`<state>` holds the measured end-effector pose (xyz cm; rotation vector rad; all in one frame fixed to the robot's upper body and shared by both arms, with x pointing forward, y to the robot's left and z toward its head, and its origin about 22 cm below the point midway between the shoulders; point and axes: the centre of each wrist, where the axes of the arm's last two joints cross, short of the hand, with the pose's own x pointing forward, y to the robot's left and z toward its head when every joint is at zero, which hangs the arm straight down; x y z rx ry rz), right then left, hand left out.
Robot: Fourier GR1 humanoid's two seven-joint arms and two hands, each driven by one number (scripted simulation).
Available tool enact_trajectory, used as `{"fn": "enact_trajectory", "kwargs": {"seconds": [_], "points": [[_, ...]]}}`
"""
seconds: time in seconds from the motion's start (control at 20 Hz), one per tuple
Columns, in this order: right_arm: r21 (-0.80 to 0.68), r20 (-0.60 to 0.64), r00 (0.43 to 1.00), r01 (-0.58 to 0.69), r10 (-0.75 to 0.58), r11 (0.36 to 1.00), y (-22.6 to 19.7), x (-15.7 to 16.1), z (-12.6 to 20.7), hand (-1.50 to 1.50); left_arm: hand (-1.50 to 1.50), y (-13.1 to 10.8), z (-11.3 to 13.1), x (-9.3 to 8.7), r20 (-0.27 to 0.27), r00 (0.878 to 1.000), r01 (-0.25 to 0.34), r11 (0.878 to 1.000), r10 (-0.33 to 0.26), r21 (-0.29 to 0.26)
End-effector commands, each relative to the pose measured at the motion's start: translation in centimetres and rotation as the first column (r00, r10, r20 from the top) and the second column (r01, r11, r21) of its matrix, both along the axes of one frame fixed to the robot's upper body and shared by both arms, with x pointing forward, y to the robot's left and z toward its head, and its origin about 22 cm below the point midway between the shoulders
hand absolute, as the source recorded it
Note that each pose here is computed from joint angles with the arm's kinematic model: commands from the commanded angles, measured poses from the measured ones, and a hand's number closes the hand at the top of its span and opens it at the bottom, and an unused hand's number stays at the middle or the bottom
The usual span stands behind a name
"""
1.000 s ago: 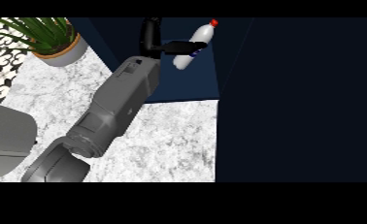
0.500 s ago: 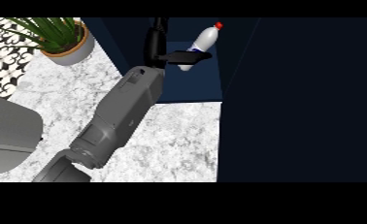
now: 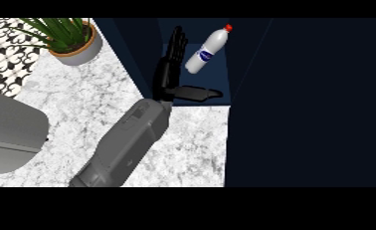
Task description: Pick up the bottled water, place it into the cabinet and close the cabinet
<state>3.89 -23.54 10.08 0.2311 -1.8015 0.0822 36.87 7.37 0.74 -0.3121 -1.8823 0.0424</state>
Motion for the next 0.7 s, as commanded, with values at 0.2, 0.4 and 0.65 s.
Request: {"fn": "enact_trajectory", "kwargs": {"seconds": [0.2,0.4,0.65], "points": [[-0.014,0.031,0.999,0.016,-0.015,1.000,0.8,-1.0,2.5,-1.50,-1.50,-0.4,-0.9,-6.2,0.049,0.993,0.110,0.990,-0.106,-0.090],[-0.064,0.029,0.999,-0.038,0.040,0.997,1.2,-1.2,2.9,-1.50,-1.50,0.3,0.5,-8.4,0.039,0.986,0.168,0.980,-0.165,-0.106],[-0.160,0.022,0.979,-0.198,0.203,0.967,0.0,-1.0,3.4,1.50,1.50,3.7,0.6,-10.8,-0.005,0.979,0.203,0.971,-0.205,-0.126]]}}
